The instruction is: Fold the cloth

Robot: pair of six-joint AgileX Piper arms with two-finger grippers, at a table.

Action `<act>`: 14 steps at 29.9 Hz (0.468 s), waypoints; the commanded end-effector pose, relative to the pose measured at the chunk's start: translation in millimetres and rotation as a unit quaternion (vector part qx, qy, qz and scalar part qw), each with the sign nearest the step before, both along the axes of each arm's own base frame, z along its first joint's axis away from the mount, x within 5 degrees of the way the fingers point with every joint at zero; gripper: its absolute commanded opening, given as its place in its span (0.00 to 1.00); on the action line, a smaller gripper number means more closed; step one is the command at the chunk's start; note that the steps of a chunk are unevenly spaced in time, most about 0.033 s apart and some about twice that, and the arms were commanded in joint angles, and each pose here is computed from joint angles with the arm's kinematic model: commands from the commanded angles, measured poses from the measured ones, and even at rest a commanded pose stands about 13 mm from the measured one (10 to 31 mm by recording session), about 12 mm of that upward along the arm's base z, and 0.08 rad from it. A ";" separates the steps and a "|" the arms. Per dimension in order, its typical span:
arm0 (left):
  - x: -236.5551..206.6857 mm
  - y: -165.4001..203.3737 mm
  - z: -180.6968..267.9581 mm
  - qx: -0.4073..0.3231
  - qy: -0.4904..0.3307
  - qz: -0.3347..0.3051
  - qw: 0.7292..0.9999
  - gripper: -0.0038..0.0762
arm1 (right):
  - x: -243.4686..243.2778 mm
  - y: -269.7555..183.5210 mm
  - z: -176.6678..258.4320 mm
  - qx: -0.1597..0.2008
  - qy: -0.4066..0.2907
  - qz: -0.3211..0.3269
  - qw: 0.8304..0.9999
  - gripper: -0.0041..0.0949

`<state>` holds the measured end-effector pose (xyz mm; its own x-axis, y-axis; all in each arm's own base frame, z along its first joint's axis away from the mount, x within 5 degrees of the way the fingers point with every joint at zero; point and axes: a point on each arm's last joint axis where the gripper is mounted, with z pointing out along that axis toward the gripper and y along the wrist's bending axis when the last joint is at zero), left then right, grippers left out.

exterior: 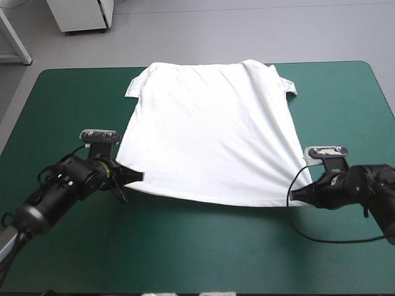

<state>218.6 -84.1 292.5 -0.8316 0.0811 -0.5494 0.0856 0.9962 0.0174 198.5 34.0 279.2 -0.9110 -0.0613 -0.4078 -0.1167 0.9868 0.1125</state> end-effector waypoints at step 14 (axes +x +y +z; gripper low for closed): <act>-107.0 16.3 -18.8 -0.060 0.077 -0.019 0.995 0.04 | -73.4 -1.4 -5.3 0.040 0.055 0.011 0.998 0.02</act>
